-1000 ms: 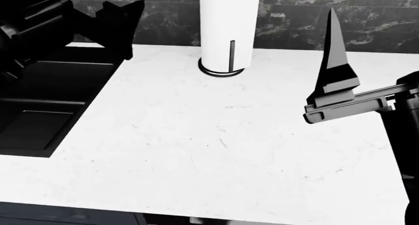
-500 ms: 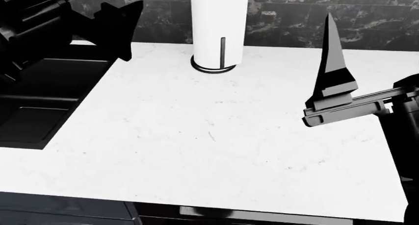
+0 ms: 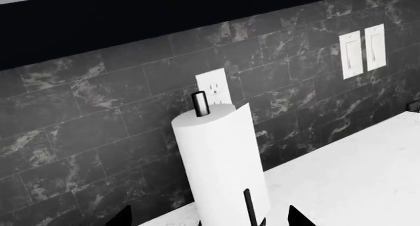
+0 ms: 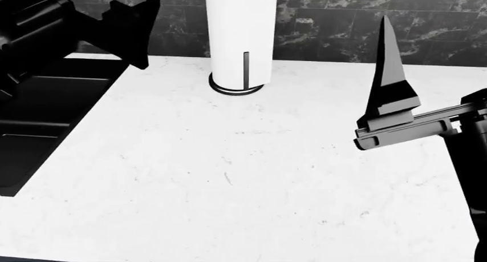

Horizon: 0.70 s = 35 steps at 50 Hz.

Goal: Pick the lemon, brussel sprout from the counter and place them in the cabinet. Then close the cabinet.

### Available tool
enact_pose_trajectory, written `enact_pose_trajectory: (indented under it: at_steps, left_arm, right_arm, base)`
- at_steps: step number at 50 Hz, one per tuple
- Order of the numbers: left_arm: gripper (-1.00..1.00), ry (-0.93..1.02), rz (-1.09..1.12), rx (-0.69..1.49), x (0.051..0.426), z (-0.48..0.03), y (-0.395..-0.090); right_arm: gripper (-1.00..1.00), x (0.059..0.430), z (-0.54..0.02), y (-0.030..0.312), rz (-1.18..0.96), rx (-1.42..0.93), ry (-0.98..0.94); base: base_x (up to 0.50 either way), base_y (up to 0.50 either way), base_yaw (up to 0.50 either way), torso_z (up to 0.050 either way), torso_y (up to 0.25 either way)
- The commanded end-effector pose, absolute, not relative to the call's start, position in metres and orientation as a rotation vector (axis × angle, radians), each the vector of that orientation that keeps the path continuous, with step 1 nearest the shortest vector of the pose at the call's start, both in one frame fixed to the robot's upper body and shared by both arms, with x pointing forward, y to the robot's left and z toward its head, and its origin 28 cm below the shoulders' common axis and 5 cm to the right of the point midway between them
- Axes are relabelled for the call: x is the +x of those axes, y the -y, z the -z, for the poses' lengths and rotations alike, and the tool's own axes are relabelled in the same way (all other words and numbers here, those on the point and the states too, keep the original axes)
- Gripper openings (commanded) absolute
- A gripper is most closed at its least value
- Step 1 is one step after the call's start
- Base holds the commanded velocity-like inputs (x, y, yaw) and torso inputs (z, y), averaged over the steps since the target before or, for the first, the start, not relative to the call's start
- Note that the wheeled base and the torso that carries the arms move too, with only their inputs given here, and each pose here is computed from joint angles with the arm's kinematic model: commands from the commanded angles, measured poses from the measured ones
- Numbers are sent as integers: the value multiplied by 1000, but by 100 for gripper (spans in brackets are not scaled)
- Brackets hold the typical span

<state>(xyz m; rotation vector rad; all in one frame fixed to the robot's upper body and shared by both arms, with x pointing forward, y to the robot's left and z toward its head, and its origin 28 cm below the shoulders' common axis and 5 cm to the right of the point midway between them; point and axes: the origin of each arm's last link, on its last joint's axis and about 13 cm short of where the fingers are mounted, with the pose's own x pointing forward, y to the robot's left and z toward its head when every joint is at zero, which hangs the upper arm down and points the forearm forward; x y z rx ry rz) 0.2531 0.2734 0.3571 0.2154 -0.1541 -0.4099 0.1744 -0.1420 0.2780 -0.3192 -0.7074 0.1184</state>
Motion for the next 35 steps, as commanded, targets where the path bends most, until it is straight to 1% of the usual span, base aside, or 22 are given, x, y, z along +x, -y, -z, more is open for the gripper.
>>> enact_pose_trajectory:
  at_steps: [1, 6, 14, 25, 35]
  left_arm:
    - [100, 193, 308, 179, 239, -356, -275]
    - [100, 228, 206, 110, 227, -359, -280]
    - [100, 299, 107, 5, 217, -366, -288]
    - [100, 344, 39, -135, 210, -378, -296]
    - [100, 467, -47, -253, 209, -409, -306]
  right_arm:
    - [100, 172, -284, 145, -108, -324, 720]
    - [100, 172, -286, 147, -93, -323, 727]
    - [100, 171, -290, 149, -78, -324, 735]
    - [100, 168, -295, 150, -65, -312, 750]
    - [100, 167, -298, 151, -61, -305, 759]
  base:
    - [0, 0, 0, 0, 0]
    - [0, 0, 0, 0, 0]
    - [0, 0, 0, 0, 0]
    - [0, 0, 0, 0, 0]
    - [0, 0, 0, 0, 0]
